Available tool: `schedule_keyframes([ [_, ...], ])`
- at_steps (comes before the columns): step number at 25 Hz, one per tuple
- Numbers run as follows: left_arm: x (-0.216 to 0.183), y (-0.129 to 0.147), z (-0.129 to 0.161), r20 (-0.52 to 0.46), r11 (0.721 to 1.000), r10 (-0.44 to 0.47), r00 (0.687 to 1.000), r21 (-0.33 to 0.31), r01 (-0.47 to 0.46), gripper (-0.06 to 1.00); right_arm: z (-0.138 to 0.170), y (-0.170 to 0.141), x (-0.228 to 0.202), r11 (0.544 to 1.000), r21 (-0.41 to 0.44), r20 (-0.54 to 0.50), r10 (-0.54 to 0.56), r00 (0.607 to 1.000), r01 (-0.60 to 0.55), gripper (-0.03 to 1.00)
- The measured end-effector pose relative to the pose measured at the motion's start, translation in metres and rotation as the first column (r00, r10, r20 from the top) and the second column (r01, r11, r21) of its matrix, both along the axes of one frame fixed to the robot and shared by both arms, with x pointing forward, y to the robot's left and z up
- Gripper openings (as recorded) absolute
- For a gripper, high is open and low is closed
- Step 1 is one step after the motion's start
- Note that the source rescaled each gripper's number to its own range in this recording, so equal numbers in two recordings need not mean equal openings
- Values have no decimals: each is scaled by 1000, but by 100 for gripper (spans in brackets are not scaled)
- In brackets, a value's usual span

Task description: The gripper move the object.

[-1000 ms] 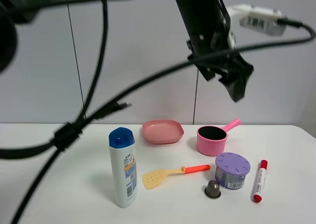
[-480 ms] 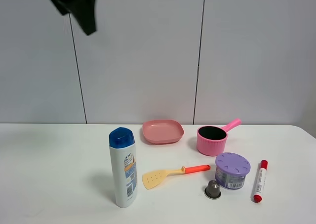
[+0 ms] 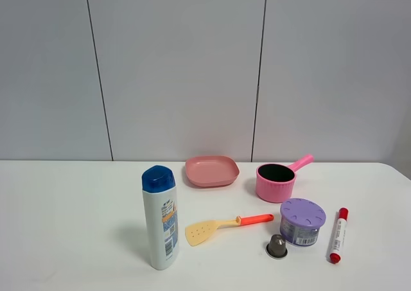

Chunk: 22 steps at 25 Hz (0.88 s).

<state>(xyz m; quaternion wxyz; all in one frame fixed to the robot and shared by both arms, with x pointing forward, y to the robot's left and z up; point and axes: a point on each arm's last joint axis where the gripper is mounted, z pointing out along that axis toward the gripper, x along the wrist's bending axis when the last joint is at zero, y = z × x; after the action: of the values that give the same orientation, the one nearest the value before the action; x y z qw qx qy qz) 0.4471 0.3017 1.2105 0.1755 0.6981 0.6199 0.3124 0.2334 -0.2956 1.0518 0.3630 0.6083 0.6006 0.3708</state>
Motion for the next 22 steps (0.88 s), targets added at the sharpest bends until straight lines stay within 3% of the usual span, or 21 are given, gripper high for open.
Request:
schedule_keyframes([
  [3, -37, 9, -9, 14, 997, 54, 998, -57, -54, 80, 0, 0, 0, 1000, 0, 0, 0, 1000, 0, 100],
  [7, -82, 13, -35, 9, 994, 82, 997, -76, -81, 80, 0, 0, 0, 1000, 0, 0, 0, 1000, 0, 100],
  [14, -156, 6, -97, 42, 985, 67, 997, -161, -59, 80, 0, 0, 0, 1000, 0, 0, 0, 1000, 0, 100],
  [22, -205, 1, -143, 236, 977, 52, 970, -213, -1, 80, 0, 0, 0, 1000, 0, 0, 0, 1000, 0, 100],
])
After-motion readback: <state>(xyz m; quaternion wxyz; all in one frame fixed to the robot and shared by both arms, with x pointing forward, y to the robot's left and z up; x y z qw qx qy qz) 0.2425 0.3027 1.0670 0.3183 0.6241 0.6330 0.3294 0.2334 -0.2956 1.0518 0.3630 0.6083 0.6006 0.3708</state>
